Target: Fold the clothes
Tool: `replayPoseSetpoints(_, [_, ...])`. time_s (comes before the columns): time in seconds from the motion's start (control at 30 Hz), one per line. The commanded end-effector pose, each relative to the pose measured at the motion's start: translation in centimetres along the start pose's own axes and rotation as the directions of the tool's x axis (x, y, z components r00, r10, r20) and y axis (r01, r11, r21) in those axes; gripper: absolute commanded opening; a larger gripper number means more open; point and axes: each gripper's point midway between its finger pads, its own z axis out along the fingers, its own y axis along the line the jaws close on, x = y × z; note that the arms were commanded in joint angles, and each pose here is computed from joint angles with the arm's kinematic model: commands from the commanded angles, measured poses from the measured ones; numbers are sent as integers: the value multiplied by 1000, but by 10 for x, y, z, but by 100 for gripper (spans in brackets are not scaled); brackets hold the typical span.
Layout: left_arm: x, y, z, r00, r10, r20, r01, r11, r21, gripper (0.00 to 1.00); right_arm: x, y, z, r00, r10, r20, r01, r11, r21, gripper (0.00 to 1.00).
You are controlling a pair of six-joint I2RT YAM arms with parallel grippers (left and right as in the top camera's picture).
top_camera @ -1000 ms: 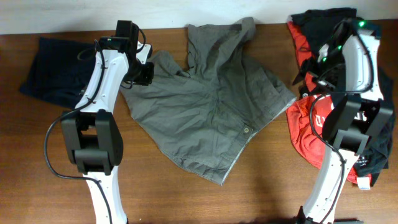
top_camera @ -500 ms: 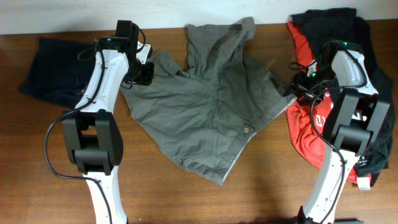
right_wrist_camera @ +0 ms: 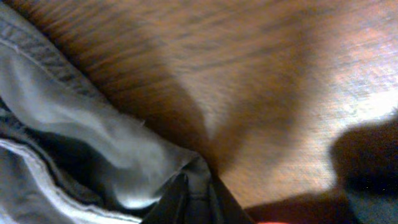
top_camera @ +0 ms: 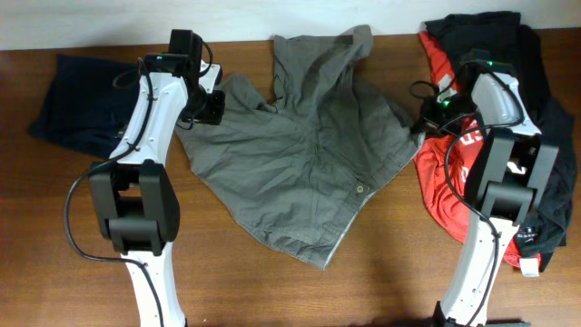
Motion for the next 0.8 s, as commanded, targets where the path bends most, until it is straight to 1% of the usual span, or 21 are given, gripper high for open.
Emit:
replayPoseSetpoints(0.0, [-4,0,0,1000,12,10,-12,1000,6,39,-2,-3,4,1000,-25,10,25,998,50,8])
replayPoseSetpoints(0.03, [-5,0,0,1000,12,12,-12,1000,6,39,-4,-2,5,999,-28,16,27,998,49,4])
replayPoseSetpoints(0.2, [-6,0,0,1000,12,17,-12,1000,5,39,-14,-1,4,997,-45,56,42,998,45,4])
replayPoseSetpoints(0.3, [-8,0,0,1000,13,24,-13,1000,5,39,-33,1,2,989,-74,131,69,997,40,4])
replayPoseSetpoints(0.4, [-9,1,0,999,13,32,-13,1000,4,39,-60,5,-4,965,-112,236,107,994,36,4])
replayPoseSetpoints(0.5, [-11,0,0,999,14,36,-14,1000,4,39,-87,11,-12,927,-146,346,143,989,35,4])
replayPoseSetpoints(0.63, [-10,0,0,999,14,35,-14,1000,4,39,-122,18,-30,855,-181,486,175,983,56,4])
replayPoseSetpoints(0.7, [-10,0,0,999,14,35,-14,1000,4,39,-135,22,-42,821,-198,536,188,979,73,4])
replayPoseSetpoints(0.73, [-10,0,0,999,14,35,-14,1000,4,39,-147,28,-59,789,-210,578,194,977,91,4])
replayPoseSetpoints(0.77, [-10,0,0,999,14,35,-14,1000,4,39,-151,31,-69,776,-215,593,199,976,93,4])
